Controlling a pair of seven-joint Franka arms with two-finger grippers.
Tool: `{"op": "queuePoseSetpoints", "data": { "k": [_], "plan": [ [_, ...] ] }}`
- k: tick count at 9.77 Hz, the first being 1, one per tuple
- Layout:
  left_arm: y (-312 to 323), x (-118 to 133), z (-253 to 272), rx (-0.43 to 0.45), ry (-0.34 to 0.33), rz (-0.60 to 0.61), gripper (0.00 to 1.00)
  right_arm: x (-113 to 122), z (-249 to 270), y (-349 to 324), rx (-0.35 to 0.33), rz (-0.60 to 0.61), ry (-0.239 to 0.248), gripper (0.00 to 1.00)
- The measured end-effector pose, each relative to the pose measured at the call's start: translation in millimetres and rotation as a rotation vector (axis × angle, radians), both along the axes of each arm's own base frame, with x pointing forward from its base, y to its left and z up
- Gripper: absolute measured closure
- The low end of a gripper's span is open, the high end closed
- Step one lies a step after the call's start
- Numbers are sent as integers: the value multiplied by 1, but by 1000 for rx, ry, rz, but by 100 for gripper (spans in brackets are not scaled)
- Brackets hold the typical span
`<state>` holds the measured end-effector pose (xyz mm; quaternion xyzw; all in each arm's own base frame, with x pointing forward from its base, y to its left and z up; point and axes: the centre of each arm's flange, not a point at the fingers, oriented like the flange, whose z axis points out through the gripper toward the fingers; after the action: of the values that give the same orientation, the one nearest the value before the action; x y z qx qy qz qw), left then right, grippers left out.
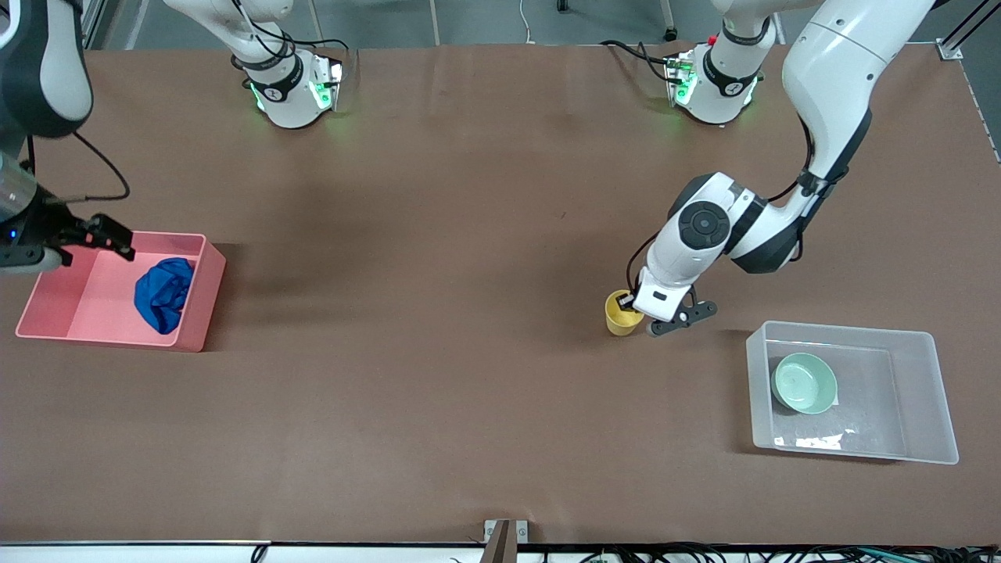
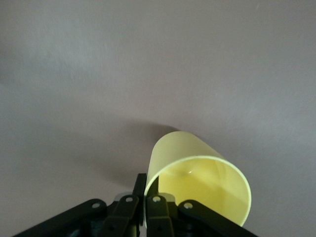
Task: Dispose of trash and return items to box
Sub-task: 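Carry the yellow cup over the bowl in the clear box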
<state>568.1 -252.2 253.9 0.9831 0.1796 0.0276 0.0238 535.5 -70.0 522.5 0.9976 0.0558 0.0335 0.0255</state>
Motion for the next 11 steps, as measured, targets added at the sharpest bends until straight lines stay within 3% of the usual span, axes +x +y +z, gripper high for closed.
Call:
{"op": "queuePoseSetpoints", "data": {
  "k": [3,6,8,11],
  "plan": [
    [25,51,85,87,-38,-29,97,-31,46,37,7,7,-1,0],
    [94,95,156,147,-66,-187,97,-54,72,52,55,13,3,0],
    [163,114,166,168,-68,-316,97,-62,91,57,60,23,-8,0],
    [251,127,152,177,-29,-499,97,-61,131,58,58,27,-68,0]
  ]
}}
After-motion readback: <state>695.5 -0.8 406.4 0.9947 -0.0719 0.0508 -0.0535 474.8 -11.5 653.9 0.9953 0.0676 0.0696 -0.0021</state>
